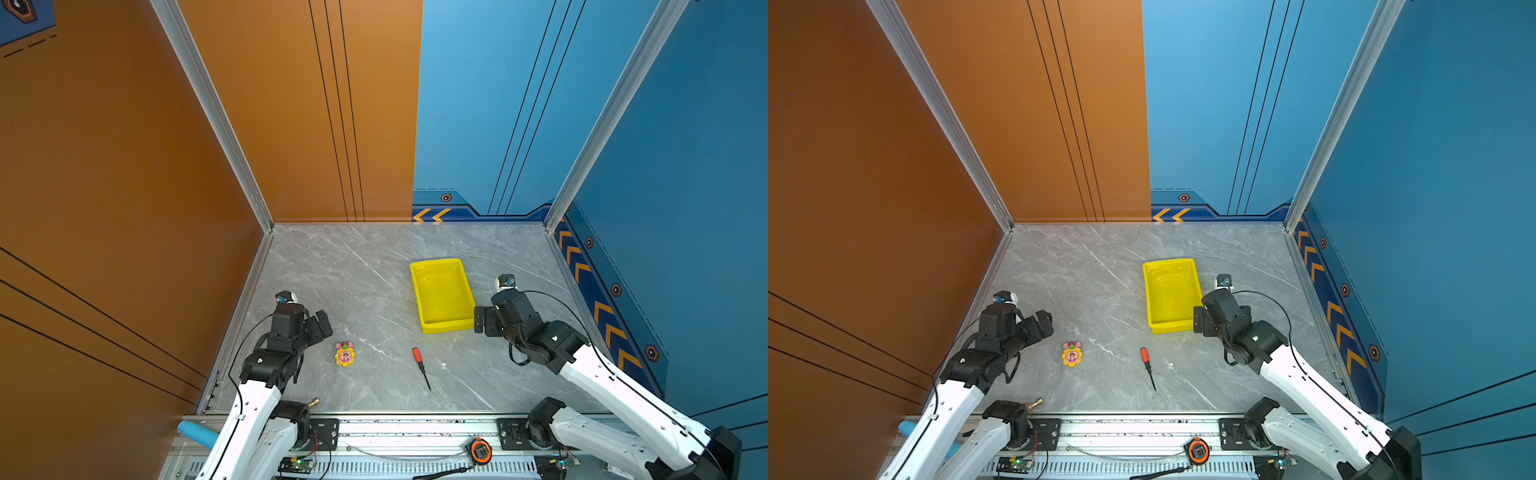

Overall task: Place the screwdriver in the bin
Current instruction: 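Reach the right gripper over the red-handled screwdriver while the left arm moves forward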

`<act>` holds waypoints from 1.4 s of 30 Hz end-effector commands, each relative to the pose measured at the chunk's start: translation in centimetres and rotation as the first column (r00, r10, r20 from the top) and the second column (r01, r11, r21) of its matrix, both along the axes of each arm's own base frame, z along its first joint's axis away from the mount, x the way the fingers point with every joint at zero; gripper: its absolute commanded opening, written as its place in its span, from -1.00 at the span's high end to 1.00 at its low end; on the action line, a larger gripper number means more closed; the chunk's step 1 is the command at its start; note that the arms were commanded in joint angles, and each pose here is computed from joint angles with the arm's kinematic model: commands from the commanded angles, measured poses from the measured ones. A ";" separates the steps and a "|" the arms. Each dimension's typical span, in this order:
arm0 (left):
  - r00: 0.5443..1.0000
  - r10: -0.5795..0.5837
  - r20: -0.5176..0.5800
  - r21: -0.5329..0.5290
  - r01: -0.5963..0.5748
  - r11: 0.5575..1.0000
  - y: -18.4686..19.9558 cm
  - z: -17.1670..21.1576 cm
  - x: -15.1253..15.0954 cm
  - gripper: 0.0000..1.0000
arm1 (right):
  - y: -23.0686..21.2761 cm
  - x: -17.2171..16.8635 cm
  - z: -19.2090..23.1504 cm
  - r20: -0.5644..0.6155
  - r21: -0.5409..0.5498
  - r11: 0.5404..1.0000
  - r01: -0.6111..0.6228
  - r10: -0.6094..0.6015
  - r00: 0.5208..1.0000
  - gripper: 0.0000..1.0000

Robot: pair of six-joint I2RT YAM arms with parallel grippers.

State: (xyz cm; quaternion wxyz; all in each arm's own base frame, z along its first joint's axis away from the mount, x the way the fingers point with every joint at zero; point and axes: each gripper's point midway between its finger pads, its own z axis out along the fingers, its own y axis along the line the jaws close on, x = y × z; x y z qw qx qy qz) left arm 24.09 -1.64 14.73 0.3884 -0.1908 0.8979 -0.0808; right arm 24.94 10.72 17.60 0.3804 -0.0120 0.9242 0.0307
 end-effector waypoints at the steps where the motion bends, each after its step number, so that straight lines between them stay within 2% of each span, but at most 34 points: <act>1: 0.996 -0.049 -0.079 -0.087 0.042 0.995 -1.7 -0.2 -1.2 -0.96 | 0.9 -3.1 -2.4 -0.132 0.032 0.999 -0.043 0.047 0.990 -1.00; 11: 0.964 -0.180 -0.197 -0.092 0.165 0.982 -4.8 0.2 -2.1 -0.96 | 5.7 -6.7 -5.8 -0.194 0.059 0.966 -0.251 0.258 0.947 -1.00; 17: 0.966 -0.189 -0.175 -0.082 0.176 0.981 -5.8 0.9 -2.4 -0.96 | 7.7 -7.2 -7.5 -0.212 0.070 0.947 -0.314 0.321 0.923 -0.99; 26: 0.939 -0.289 -0.187 -0.101 0.275 0.956 -7.5 0.9 -2.9 -0.96 | 11.4 -7.0 -10.9 -0.259 0.057 0.936 -0.347 0.350 0.900 -0.92; 36: 0.925 -0.319 -0.209 -0.089 0.307 0.948 -7.4 0.4 -3.8 -0.96 | 16.7 -7.0 -12.8 -0.282 0.036 0.909 -0.415 0.408 0.868 -0.84; 42: 0.916 -0.338 -0.216 -0.080 0.329 0.941 -7.4 0.4 -4.1 -0.96 | 18.8 -6.5 -13.5 -0.288 0.031 0.902 -0.432 0.422 0.860 -0.70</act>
